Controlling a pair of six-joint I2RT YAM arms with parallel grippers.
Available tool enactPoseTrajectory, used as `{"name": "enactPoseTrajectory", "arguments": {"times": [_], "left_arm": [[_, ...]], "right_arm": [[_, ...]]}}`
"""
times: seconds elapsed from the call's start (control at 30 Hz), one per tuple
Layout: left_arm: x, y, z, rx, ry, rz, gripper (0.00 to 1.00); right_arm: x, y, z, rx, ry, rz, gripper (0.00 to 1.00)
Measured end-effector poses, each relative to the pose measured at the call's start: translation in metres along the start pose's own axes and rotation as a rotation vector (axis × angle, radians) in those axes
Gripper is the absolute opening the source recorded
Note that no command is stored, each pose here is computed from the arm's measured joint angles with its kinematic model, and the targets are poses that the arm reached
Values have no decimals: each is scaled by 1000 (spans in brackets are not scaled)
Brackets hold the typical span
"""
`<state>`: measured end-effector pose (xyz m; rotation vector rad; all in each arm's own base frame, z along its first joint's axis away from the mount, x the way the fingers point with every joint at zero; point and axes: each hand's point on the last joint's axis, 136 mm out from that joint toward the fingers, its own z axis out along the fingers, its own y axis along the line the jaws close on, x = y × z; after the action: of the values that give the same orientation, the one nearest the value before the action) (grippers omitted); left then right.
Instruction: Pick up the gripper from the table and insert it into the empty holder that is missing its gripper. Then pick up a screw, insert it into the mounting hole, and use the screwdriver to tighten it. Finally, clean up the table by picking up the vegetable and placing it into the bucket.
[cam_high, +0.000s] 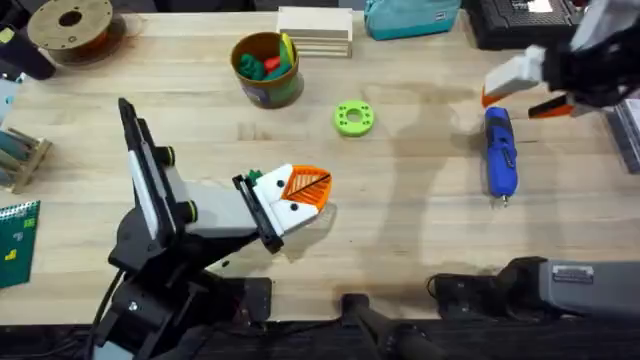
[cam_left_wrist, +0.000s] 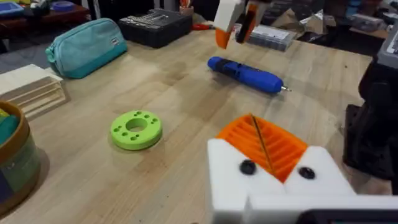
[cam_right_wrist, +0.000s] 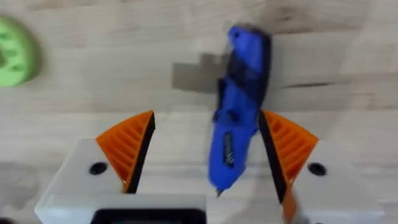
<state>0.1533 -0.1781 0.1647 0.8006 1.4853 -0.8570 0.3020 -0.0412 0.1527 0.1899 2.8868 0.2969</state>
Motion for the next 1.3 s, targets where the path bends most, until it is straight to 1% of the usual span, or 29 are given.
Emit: {"name": "enactPoseTrajectory", "arguments": {"times": [0.07,0.13,0.3,0.37,0.5,0.7,0.93,0.97,1.0,1.03,1.13,1.2,1.23,1.27,1.3], "left_arm": [[0,0,0,0,0,0,12],[0,0,0,0,0,0,12],[0,1,0,-6,0,0,12],[0,1,0,-8,0,0,12],[0,1,0,-8,0,0,12],[0,2,0,-12,0,0,12],[0,3,0,-16,0,0,12],[0,3,0,-16,0,0,12],[0,3,0,-16,0,0,12],[0,3,0,-16,0,0,12],[0,3,0,-18,-1,0,12],[0,3,0,-19,-1,0,12],[0,3,0,-19,-1,0,12],[0,3,0,-19,-1,0,12],[0,3,0,-19,-1,0,12]], "right_arm": [[-2,-15,17,57,47,-13,991],[-8,-28,32,101,65,-25,991],[-18,-49,60,161,95,-34,991],[-17,-57,71,170,120,-26,991],[-7,-68,90,170,193,2,991],[8,-75,102,161,255,29,991],[7,-77,104,170,228,24,985],[7,-77,104,172,224,23,968],[6,-78,104,176,219,22,929],[5,-79,104,186,215,18,821],[1,-85,105,203,195,21,380],[1,-86,105,203,192,16,118],[1,-86,105,202,193,18,44],[1,-85,105,196,195,18,26],[4,-83,105,188,204,16,31]]}}
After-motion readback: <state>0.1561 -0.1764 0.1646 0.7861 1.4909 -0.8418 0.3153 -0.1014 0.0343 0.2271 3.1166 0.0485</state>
